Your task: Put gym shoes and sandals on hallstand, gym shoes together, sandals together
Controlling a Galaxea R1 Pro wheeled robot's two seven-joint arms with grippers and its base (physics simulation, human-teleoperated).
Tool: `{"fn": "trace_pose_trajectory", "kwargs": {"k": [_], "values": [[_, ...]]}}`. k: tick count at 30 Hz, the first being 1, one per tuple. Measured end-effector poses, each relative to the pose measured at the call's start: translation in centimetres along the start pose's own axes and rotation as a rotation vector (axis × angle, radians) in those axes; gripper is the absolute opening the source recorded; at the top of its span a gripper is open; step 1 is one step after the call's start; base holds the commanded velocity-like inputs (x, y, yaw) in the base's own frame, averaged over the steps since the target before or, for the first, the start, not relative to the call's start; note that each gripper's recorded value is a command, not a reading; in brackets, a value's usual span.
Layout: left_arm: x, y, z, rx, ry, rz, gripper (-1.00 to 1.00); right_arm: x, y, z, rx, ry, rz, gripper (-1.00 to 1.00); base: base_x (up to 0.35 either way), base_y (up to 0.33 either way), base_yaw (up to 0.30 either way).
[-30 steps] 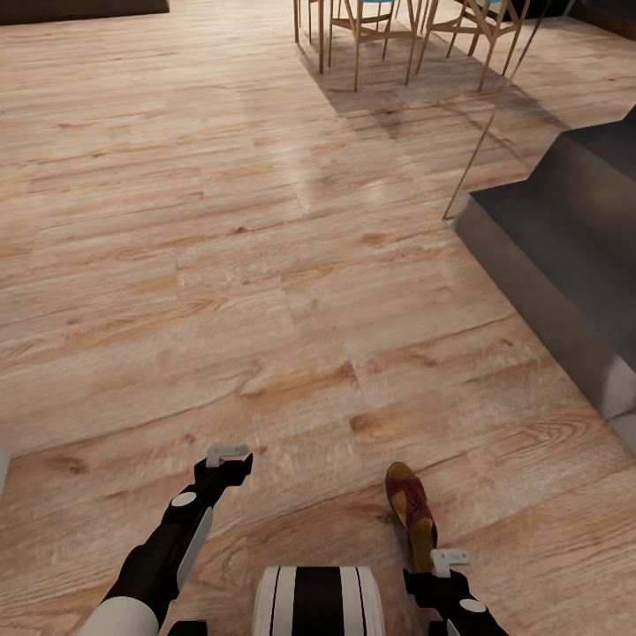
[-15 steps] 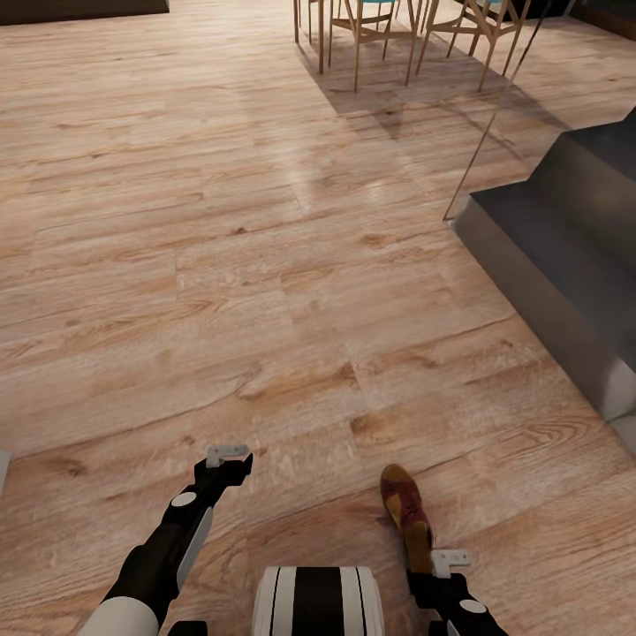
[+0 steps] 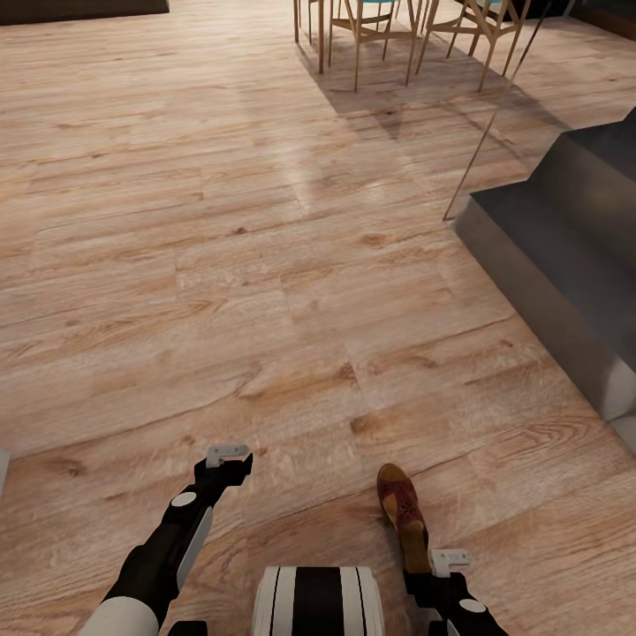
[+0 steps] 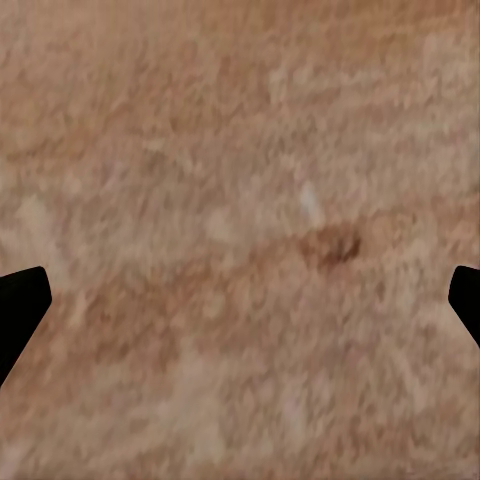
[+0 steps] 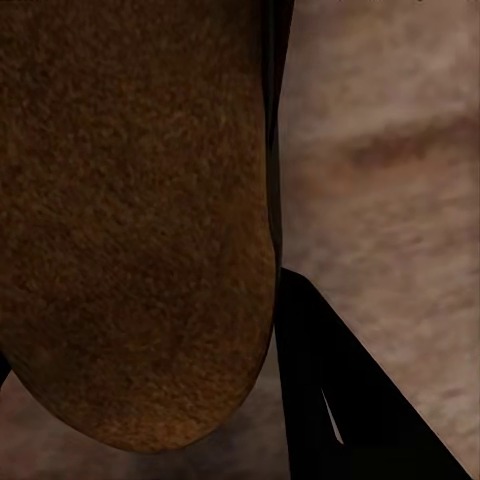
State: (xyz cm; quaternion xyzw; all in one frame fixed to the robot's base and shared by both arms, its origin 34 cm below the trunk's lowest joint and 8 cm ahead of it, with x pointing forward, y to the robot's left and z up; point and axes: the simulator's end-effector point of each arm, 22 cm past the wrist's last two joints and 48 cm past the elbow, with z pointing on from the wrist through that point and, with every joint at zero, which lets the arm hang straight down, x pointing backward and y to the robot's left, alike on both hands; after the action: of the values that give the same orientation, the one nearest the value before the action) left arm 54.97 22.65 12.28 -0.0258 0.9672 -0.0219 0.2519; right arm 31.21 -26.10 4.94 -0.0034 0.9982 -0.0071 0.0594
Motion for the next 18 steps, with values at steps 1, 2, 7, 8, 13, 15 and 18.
{"fn": "trace_pose_trajectory", "kwargs": {"k": [1,2,7,8,13,15,18], "values": [[0.0,0.0,0.0,0.0,0.0,0.0,1.0,0.0,0.0,0.0,0.0,0.0,0.0,-1.0,0.0,0.0,0.0],[0.0,0.0,0.0,0.0,0.0,0.0,1.0,0.0,0.0,0.0,0.001,0.0,0.0,-1.0,0.0,0.0,0.0],[-0.1,0.0,0.0,0.0,0.0,-0.002,1.0,-3.6,0.1,-0.1,-0.003,-0.07,0.01,-1.0,0.0,0.0,0.0],[-0.3,0.0,-0.1,0.0,-0.004,-0.002,1.0,-4.3,0.1,-0.3,-0.003,-0.084,0.01,-1.0,0.0,0.0,0.0],[-1.4,-0.1,-0.6,0.001,-0.024,-0.002,1.0,-10.2,0.0,-1.6,-0.002,-0.206,0.011,-1.0,0.0,0.0,0.0],[-1.9,-0.1,-0.8,0.001,-0.032,-0.002,1.0,-11.3,0.0,-2.0,-0.002,-0.231,0.011,-1.0,0.0,0.0,0.0],[-2.5,-0.2,-1.2,0.002,-0.044,-0.002,1.0,-13.0,-0.1,-2.7,-0.001,-0.267,0.01,-1.0,0.0,0.0,0.0]]}}
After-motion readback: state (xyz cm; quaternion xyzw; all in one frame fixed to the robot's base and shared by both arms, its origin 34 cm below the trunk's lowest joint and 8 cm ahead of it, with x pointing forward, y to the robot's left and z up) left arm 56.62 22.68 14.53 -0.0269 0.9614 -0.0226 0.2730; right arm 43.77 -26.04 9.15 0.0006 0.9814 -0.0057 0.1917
